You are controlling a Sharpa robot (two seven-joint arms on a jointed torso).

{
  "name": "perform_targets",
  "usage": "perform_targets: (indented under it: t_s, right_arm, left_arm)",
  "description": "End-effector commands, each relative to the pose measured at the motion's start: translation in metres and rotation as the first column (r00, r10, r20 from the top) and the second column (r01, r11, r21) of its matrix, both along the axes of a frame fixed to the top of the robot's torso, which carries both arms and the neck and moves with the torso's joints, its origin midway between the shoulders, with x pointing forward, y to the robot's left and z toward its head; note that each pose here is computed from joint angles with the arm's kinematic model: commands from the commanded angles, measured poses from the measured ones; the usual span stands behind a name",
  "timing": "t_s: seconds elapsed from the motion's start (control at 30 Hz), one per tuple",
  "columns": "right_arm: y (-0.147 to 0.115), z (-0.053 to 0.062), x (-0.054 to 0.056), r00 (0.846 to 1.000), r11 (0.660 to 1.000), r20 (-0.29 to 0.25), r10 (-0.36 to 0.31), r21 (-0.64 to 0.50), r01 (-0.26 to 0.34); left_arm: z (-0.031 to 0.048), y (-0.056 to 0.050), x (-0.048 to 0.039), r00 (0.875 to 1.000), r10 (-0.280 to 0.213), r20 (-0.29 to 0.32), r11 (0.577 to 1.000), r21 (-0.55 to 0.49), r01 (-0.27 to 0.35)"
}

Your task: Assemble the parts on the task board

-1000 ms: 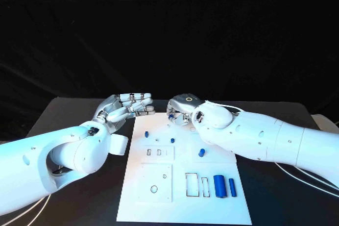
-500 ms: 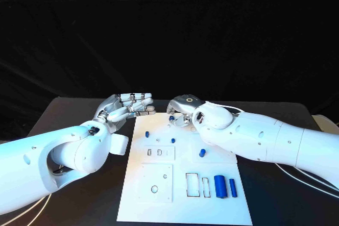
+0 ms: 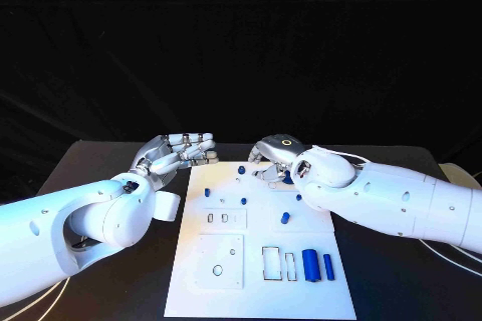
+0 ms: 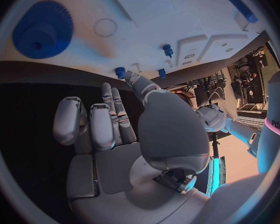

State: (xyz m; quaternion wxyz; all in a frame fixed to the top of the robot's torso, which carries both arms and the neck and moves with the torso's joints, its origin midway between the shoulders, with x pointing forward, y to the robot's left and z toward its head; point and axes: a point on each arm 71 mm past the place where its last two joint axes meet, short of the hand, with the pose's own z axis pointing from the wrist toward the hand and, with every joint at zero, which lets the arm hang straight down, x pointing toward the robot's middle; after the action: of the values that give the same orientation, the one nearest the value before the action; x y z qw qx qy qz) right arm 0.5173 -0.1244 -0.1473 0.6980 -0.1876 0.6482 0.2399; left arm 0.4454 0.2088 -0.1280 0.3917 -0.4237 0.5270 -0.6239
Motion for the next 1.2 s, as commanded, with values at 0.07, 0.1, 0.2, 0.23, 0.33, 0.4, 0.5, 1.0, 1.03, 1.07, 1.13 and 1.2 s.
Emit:
perform_targets:
  t_s: [0.07, 0.1, 0.2, 0.23, 0.33, 0.4, 0.5, 1.0, 1.03, 1.07, 1.13, 1.2]
  right_arm:
    - [-0.03, 0.006, -0.003, 0.994, 0.991, -0.075, -0.084, 0.097, 0.091]
    - [-0.033, 0.006, -0.003, 0.992, 0.99, -0.086, -0.091, 0.101, 0.1]
    - [-0.056, 0.005, -0.005, 0.978, 0.981, -0.157, -0.135, 0.115, 0.154]
    - [-0.062, 0.005, -0.006, 0.975, 0.98, -0.171, -0.144, 0.112, 0.164]
    - [-0.073, 0.004, -0.008, 0.968, 0.978, -0.192, -0.162, 0.099, 0.184]
    - [-0.081, 0.003, -0.008, 0.962, 0.976, -0.209, -0.178, 0.084, 0.199]
    - [-0.09, 0.0, -0.007, 0.95, 0.973, -0.236, -0.205, 0.056, 0.224]
    - [-0.091, -0.006, 0.006, 0.932, 0.967, -0.268, -0.243, 0.011, 0.255]
    - [-0.09, -0.006, 0.006, 0.933, 0.967, -0.269, -0.241, 0.011, 0.254]
    - [-0.088, -0.007, 0.007, 0.933, 0.968, -0.269, -0.24, 0.01, 0.252]
    - [-0.087, -0.007, 0.008, 0.933, 0.968, -0.27, -0.24, 0.009, 0.251]
    - [-0.086, -0.007, 0.009, 0.933, 0.968, -0.269, -0.24, 0.008, 0.252]
  left_arm:
    - [0.0011, 0.0, 0.0002, 1.0, -0.017, 0.003, 1.0, -0.008, 0.017]
    - [0.0011, 0.0, 0.0003, 1.0, -0.017, 0.003, 1.0, -0.008, 0.017]
    - [0.0008, 0.001, 0.0007, 1.0, -0.014, 0.001, 1.0, -0.007, 0.014]
    - [0.0008, 0.002, 0.0008, 1.0, -0.013, 0.001, 1.0, -0.007, 0.013]
    - [0.0006, 0.002, 0.001, 1.0, -0.012, 0.001, 1.0, -0.006, 0.012]
    - [0.0005, 0.003, 0.0013, 1.0, -0.011, 0.001, 1.0, -0.006, 0.011]
    - [0.0004, 0.003, 0.0016, 1.0, -0.009, 0.001, 1.0, -0.005, 0.009]
    - [0.0001, 0.002, 0.0021, 1.0, -0.01, 0.0, 1.0, -0.005, 0.01]
    - [0.0001, 0.002, 0.0022, 1.0, -0.01, 0.0, 1.0, -0.005, 0.01]
    - [0.0001, 0.002, 0.0023, 1.0, -0.009, 0.0, 1.0, -0.005, 0.009]
    - [0.0, 0.002, 0.0024, 1.0, -0.008, 0.0, 1.0, -0.005, 0.008]
    - [0.0, 0.002, 0.0024, 1.0, -0.008, 0.0, 1.0, -0.005, 0.008]
